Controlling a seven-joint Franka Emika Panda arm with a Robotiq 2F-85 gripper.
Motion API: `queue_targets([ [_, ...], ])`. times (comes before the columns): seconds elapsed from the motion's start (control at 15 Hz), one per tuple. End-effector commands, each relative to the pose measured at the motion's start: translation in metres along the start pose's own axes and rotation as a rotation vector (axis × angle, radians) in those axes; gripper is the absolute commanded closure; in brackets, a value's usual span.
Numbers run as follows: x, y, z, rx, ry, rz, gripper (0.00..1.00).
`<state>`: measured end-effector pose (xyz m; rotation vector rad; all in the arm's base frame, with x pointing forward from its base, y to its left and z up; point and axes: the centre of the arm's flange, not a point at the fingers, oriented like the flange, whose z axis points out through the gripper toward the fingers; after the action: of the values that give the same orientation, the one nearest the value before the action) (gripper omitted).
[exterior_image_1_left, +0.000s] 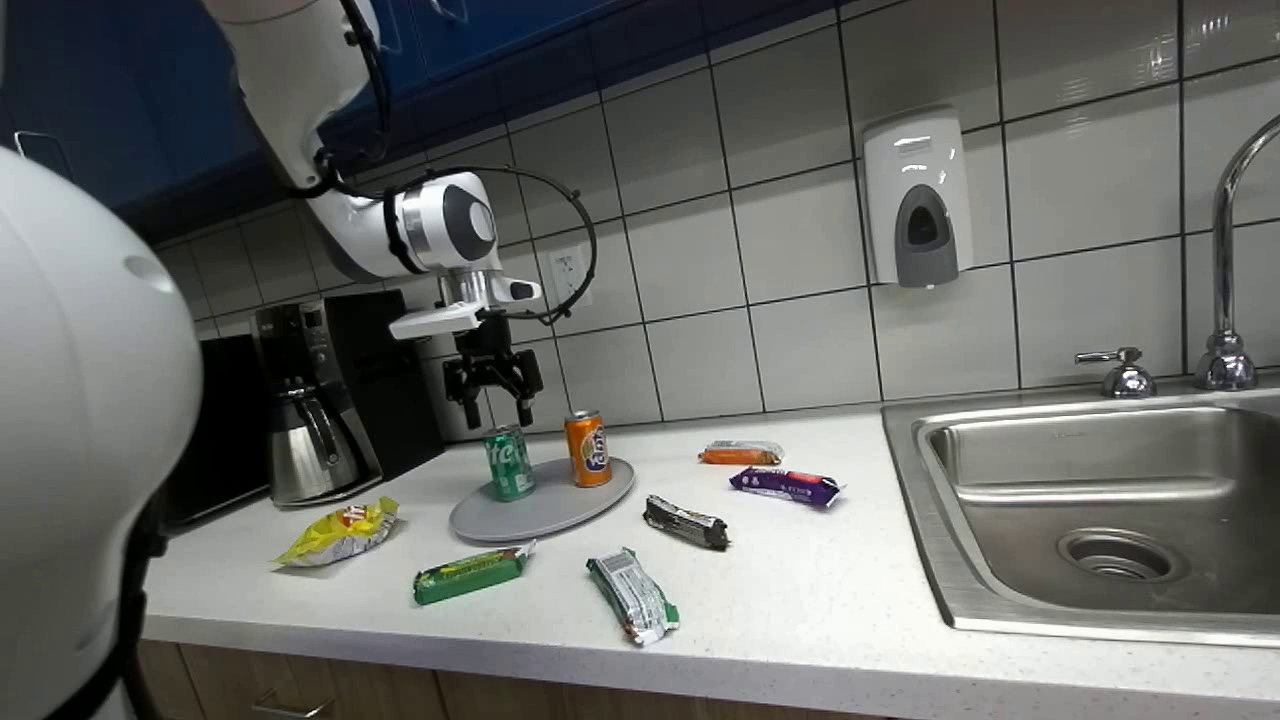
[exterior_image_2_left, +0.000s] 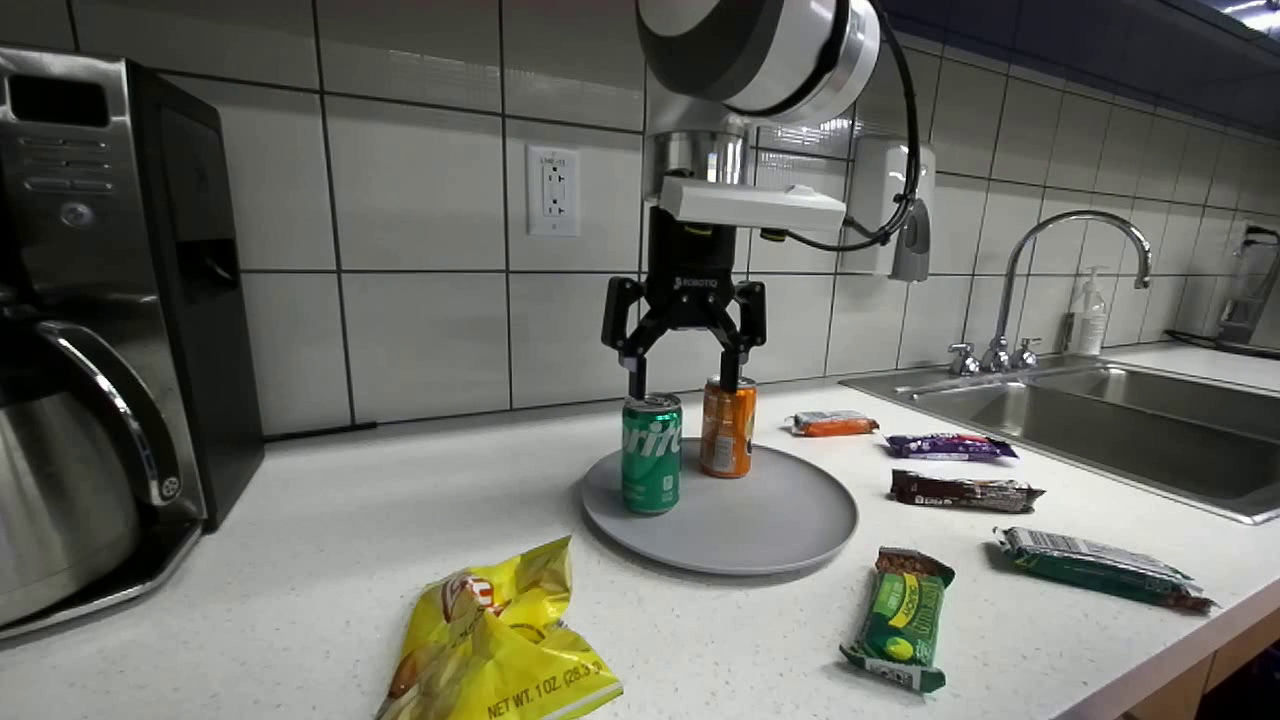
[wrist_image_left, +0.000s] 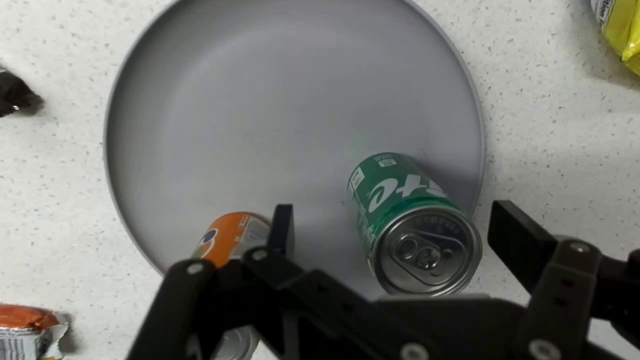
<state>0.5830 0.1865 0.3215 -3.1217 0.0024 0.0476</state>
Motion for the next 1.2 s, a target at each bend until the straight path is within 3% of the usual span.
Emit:
queue_targets([
  [0.0, 0.000, 0.000, -0.001, 0.000, 0.001, 0.000, 0.00],
  [1.13, 0.015, -0.005, 0.007, 0.001, 0.014, -0.015, 0.00],
])
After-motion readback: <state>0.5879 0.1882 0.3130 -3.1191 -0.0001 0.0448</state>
